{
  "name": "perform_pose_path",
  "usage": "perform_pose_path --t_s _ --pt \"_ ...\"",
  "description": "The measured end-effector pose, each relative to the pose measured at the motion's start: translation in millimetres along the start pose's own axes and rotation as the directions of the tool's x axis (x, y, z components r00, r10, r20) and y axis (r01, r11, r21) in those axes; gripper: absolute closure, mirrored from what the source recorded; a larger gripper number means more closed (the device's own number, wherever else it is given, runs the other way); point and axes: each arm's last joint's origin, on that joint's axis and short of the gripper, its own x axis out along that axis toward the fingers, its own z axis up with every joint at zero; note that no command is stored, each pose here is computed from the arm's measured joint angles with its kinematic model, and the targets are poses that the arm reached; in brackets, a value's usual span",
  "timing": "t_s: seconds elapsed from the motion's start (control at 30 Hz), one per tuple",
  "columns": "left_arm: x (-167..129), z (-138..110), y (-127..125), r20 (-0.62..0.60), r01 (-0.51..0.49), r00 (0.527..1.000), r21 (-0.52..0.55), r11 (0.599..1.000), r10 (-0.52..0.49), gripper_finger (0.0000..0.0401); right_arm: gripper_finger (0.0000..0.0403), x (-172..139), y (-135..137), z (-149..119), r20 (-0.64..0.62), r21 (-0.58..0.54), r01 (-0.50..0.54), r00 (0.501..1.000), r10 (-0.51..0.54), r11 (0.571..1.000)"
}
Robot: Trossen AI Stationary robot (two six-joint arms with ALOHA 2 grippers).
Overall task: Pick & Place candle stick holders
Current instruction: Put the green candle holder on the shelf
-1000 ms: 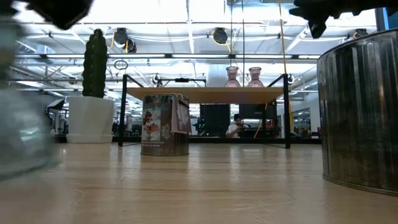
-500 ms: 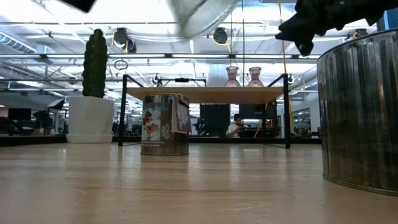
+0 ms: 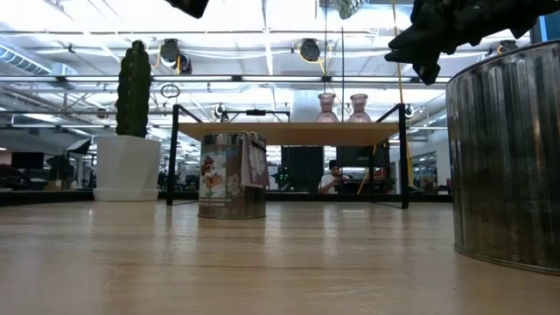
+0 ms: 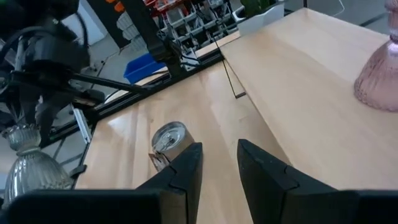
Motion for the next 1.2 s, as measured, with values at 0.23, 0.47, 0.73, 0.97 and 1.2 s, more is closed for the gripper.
perform_pose_path --t_s 0.23,0.47,0.73,0.97,1.2 --pt "1.9 18.8 4.0 0.015 -0.011 1.000 0.016 1.000 0.011 0.0375 0.0310 1.1 10.4 -3.5 -0.073 -0.145 -0.221 0.974 0.212 0.964" --pt "2.5 45.1 9.1 0.063 -0.034 0.998 0.041 0.999 0.032 0.0375 0.0307 13.6 32.0 -11.2 -0.152 -0.222 -0.396 0.917 0.369 0.891" --pt "-6.5 76.4 -4.2 0.112 -0.128 0.987 0.146 0.981 0.112 0.0375 0.0302 38.6 55.7 -12.8 -0.171 -0.318 -0.445 0.895 0.411 0.837" --pt "-7.2 90.7 -14.3 0.145 -0.163 0.980 0.193 0.968 0.137 0.0375 0.0268 52.1 76.2 6.0 -0.138 -0.472 -0.391 0.918 0.372 0.791" --pt "-3.9 92.6 -13.3 0.138 -0.181 0.979 0.219 0.959 0.153 0.0375 0.0205 72.6 87.3 14.7 -0.105 -0.571 -0.247 0.968 0.229 0.783"
